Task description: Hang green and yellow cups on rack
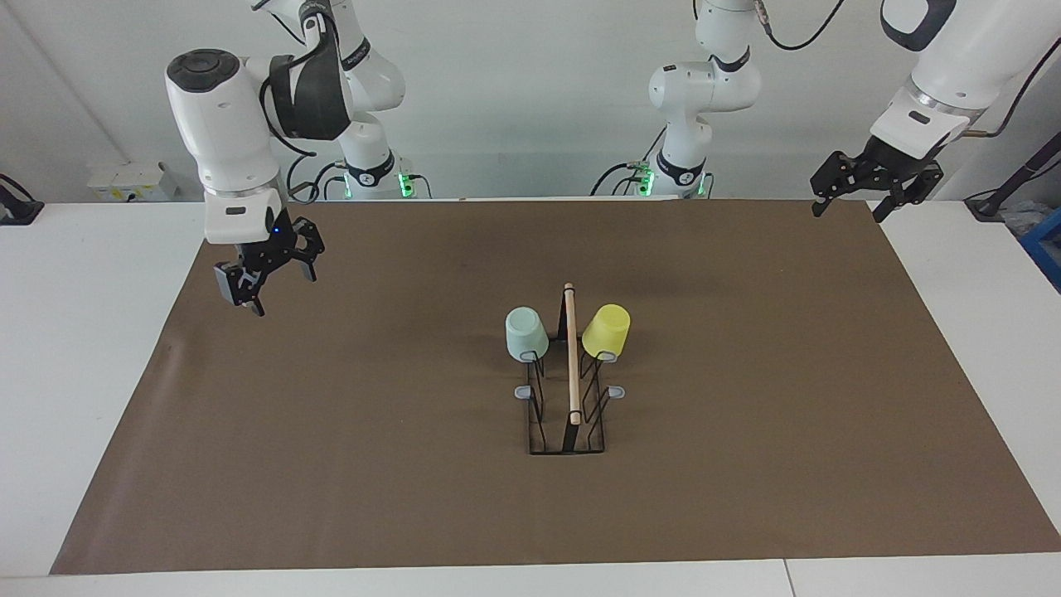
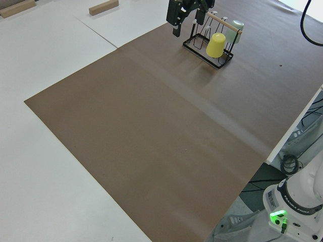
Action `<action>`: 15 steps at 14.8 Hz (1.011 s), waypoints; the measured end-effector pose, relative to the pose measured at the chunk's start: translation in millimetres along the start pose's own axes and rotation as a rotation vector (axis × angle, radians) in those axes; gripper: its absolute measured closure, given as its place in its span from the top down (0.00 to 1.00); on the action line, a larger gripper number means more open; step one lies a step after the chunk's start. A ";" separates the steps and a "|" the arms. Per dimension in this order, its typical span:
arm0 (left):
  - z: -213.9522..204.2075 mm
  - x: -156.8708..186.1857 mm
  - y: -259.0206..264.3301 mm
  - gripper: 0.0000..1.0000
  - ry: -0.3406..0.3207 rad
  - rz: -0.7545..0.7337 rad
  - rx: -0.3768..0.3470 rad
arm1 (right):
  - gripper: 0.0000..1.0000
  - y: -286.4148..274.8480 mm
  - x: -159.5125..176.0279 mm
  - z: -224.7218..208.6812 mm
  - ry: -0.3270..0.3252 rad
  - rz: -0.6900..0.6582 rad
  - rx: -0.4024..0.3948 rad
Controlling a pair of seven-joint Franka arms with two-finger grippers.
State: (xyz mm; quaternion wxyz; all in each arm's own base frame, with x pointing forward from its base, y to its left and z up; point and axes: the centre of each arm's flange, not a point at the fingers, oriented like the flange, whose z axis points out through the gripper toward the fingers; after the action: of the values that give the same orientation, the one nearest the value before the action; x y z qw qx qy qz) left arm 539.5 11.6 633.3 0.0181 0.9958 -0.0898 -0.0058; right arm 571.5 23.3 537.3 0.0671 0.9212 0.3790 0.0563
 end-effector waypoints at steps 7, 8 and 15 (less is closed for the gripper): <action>1.4 -0.5 -0.3 1.00 -0.006 -0.001 -0.001 | 1.00 2.8 -0.4 -55.9 -0.040 0.556 0.052; 2.0 -0.6 -0.4 1.00 -0.007 -0.001 -0.002 | 1.00 3.2 -2.3 -66.7 -0.043 0.610 0.079; 6.5 -2.1 -0.3 1.00 -0.017 -0.001 -0.004 | 1.00 8.0 -23.9 -99.6 -0.126 0.795 0.145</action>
State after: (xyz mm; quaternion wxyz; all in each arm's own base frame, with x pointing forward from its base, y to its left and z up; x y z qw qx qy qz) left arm 537.3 12.0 626.8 0.0193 0.9957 -0.0893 -0.0145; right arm 544.8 8.8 635.4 -0.0017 0.9999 -0.0084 -0.0055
